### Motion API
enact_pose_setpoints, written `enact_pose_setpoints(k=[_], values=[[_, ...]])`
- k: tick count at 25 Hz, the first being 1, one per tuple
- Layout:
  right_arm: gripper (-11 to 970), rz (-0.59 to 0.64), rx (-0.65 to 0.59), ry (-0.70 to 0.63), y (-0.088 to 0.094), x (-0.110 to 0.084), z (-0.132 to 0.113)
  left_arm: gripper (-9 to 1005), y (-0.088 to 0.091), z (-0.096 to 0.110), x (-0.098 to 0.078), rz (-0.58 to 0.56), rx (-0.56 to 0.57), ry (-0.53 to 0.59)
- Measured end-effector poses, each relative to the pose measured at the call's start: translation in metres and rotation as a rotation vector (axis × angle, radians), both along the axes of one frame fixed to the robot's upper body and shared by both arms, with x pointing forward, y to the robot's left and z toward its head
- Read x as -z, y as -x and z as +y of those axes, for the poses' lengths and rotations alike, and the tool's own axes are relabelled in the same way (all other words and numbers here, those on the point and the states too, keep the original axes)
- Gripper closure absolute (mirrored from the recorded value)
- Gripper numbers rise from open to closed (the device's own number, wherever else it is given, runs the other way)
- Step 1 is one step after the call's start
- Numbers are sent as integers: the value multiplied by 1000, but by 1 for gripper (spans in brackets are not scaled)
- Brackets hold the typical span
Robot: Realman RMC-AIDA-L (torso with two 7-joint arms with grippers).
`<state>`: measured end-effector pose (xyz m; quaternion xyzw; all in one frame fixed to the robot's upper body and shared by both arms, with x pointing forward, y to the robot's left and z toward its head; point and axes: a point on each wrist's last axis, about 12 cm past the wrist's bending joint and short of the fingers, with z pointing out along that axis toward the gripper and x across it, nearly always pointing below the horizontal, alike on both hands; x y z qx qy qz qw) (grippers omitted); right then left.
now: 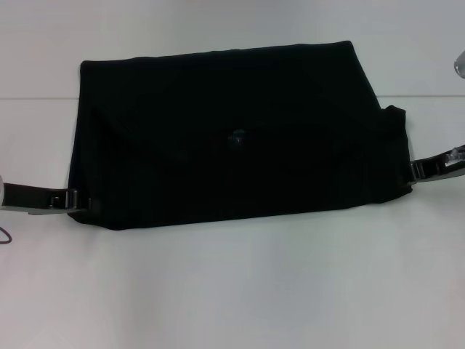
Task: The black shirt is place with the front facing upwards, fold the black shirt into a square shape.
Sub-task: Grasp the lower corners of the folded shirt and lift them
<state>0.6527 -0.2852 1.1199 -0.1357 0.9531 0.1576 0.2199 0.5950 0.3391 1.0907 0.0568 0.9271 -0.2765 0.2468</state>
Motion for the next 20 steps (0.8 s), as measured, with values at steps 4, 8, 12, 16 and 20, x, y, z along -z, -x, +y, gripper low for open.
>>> enact_pose_setpoints(k=[4,8,12,16,20], values=[[931,20,-19,-4,2,-3,-2,942,2,-2,-4,18,42,19],[933,84,-70,-16,14,-10,-12,943,8,-2,-12,64,120,52],[934,183,-152,-34,34,-15,-26,943,24,-1,-20,135,245,105],[936,317,-279,-70,65,-12,-38,943,41,-1,-24,203,362,156],[938,437,-406,-83,93,-1,-41,943,73,-1,-29,331,554,249]])
